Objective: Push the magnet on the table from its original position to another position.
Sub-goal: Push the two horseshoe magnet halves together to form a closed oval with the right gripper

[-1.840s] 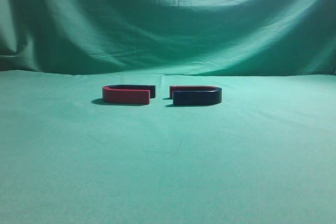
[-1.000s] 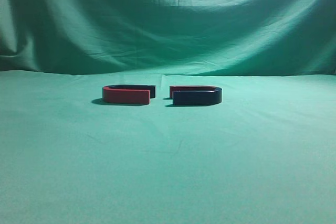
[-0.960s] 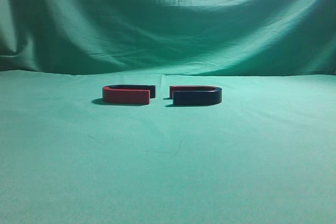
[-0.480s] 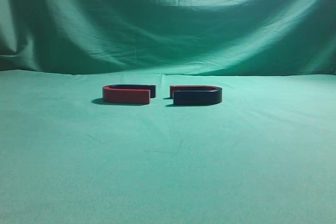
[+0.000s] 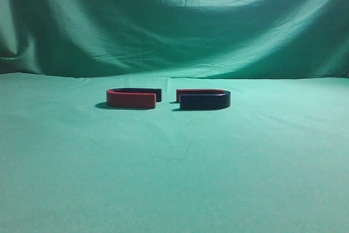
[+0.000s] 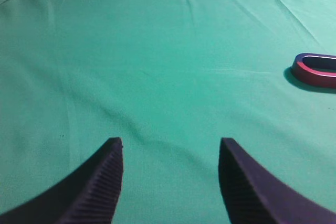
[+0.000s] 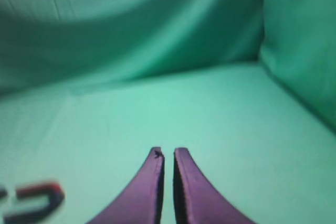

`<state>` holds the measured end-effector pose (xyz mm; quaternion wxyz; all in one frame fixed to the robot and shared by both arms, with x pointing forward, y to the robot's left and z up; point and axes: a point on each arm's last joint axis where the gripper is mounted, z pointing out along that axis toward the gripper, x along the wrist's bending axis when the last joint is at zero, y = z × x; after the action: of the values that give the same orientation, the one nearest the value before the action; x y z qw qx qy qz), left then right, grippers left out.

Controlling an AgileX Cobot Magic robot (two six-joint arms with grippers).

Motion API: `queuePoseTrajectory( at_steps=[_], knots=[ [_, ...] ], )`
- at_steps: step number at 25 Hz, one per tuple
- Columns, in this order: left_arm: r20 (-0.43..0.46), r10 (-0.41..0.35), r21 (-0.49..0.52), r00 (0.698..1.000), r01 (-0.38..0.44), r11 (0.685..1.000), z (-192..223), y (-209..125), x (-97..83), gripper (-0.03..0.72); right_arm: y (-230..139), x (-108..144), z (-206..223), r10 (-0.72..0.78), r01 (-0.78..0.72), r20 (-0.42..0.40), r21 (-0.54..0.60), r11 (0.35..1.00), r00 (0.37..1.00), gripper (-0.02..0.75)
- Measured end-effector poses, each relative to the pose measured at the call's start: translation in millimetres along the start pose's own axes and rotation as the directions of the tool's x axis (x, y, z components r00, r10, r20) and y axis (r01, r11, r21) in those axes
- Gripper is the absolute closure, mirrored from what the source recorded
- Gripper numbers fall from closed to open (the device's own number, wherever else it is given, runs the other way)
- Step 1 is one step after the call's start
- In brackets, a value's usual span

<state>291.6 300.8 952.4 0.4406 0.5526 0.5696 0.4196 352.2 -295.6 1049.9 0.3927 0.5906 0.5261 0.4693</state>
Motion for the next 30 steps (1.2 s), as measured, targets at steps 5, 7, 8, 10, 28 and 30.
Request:
queuePoseTrajectory(
  at_steps=[5,7,8,10,28,30],
  knots=[
    [0.000,0.000,0.000,1.000,0.000,1.000,0.0,0.0,0.0,0.316,12.7,5.3,36.3,-0.074,0.075,-0.018,0.396,0.915,0.997,0.262],
    [0.000,0.000,0.000,1.000,0.000,1.000,0.0,0.0,0.0,0.316,15.4,9.6,51.5,-0.078,0.088,-0.041,0.510,0.856,0.996,0.262],
    [0.000,0.000,0.000,1.000,0.000,1.000,0.0,0.0,0.0,0.316,19.4,12.6,57.6,-0.076,0.092,-0.052,0.533,0.841,0.996,0.262],
    [0.000,0.000,0.000,1.000,0.000,1.000,0.0,0.0,0.0,0.316,23.5,18.5,70.1,-0.040,0.071,-0.066,0.583,0.809,0.997,0.262],
    [0.000,0.000,0.000,1.000,0.000,1.000,0.0,0.0,0.0,0.316,20.3,102.4,176.7,-0.026,0.285,-0.322,0.794,0.537,0.946,0.262],
    [0.000,0.000,0.000,1.000,0.000,1.000,0.0,0.0,0.0,0.316,13.6,115.2,193.9,-0.022,0.287,-0.322,0.808,0.515,0.946,0.262]
  ],
)
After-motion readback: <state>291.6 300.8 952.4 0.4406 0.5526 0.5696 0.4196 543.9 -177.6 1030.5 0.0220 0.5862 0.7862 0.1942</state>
